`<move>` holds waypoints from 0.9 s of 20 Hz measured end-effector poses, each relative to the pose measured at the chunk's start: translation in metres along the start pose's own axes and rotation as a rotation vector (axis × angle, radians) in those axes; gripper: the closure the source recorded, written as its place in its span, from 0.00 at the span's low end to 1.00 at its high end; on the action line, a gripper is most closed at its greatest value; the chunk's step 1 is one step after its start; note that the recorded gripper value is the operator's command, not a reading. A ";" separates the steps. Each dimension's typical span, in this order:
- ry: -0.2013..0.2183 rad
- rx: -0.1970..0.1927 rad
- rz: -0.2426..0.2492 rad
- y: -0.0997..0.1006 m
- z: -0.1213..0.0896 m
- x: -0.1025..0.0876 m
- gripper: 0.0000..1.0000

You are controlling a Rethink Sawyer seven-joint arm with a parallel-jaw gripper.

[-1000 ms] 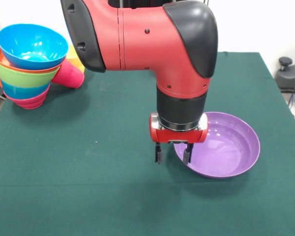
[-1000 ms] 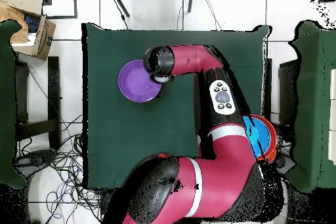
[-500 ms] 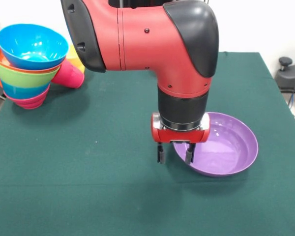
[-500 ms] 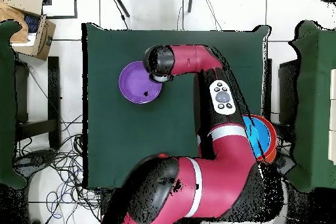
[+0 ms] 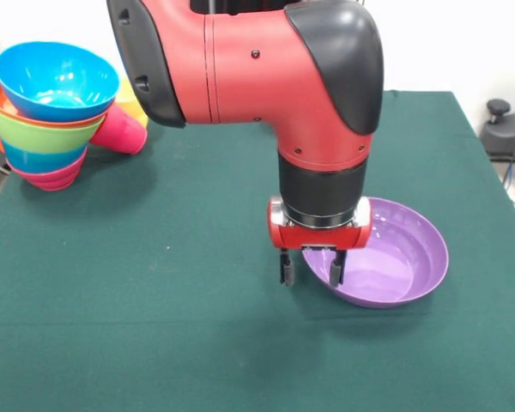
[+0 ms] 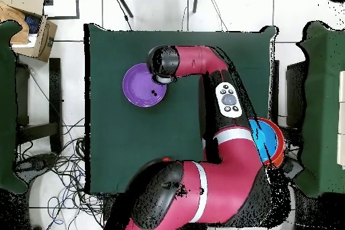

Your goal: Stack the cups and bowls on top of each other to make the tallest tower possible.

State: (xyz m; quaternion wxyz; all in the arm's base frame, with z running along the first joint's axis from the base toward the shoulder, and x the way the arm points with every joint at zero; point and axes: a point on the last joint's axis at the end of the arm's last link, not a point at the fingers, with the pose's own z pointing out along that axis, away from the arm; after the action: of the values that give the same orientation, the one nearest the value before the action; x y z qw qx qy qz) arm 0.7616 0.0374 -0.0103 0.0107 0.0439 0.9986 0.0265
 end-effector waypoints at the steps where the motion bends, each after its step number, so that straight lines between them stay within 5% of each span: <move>1: 0.001 0.000 0.000 0.000 0.001 0.000 0.00; 13: 0.009 -0.013 0.010 0.002 0.004 0.002 0.00; 18: 0.037 -0.022 0.011 0.005 0.022 0.011 0.00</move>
State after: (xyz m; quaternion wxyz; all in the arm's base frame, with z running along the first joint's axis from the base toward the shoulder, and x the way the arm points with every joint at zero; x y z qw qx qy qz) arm 0.7512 0.0443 -0.0321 -0.0075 0.0487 0.9981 0.0381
